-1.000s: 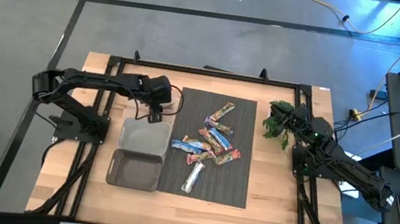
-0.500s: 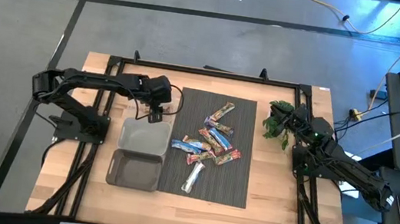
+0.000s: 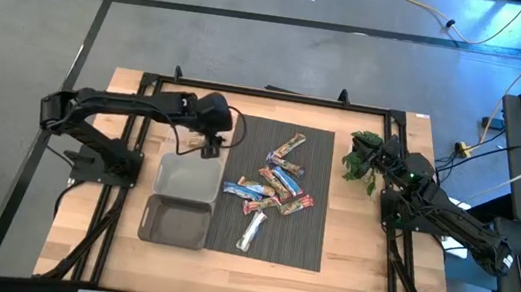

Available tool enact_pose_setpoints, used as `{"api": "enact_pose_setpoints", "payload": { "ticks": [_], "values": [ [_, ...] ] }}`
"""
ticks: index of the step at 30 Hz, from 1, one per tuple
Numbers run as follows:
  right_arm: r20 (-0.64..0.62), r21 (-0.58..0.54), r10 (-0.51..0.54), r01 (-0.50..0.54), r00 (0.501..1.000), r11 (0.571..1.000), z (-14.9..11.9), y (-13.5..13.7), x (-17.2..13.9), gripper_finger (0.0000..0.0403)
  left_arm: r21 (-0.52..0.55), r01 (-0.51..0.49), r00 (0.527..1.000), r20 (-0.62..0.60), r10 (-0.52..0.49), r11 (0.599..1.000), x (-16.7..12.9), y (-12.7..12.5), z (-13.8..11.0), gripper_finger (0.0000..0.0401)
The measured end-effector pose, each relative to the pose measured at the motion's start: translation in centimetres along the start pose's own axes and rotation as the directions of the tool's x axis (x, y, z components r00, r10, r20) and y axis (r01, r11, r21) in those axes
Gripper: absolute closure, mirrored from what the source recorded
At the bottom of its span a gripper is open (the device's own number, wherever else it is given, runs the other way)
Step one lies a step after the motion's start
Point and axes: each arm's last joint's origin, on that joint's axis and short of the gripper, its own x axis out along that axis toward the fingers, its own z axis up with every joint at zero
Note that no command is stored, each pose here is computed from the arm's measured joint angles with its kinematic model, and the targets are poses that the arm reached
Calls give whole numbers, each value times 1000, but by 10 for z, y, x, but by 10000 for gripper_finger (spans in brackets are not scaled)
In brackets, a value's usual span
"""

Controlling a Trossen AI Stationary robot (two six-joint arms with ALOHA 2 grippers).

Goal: Pick and place Granola Bars by type
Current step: Put the blue granola bar into the gray bin

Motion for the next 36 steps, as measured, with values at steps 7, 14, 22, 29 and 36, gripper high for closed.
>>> {"api": "enact_pose_setpoints", "payload": {
  "ticks": [7, 14, 22, 29, 36],
  "values": [
    [0, 0, 0, 0, 1000, 1000, 0, 0, 0, 351, 112, 226, 956, 166, -242, 968, -5, -27, 20, 211],
    [0, 1, 0, 0, 1000, 1000, 0, 0, 0, 351, 151, 266, 936, 196, -293, 952, 2, -67, 30, 208],
    [0, 6, 0, 0, 1000, 1000, 0, 0, 0, 351, 134, 362, 925, 69, -373, 923, 35, -108, 45, 209],
    [-5, 7, 17, -17, 1000, 1000, 0, 0, 0, 351, 196, 396, 918, -90, -386, 897, 61, -136, 59, 210],
    [-10, 7, 33, -33, 999, 999, -1, 1, 0, 351, 180, 394, 914, -179, -363, 901, 89, -144, 54, 212]
  ]
}}
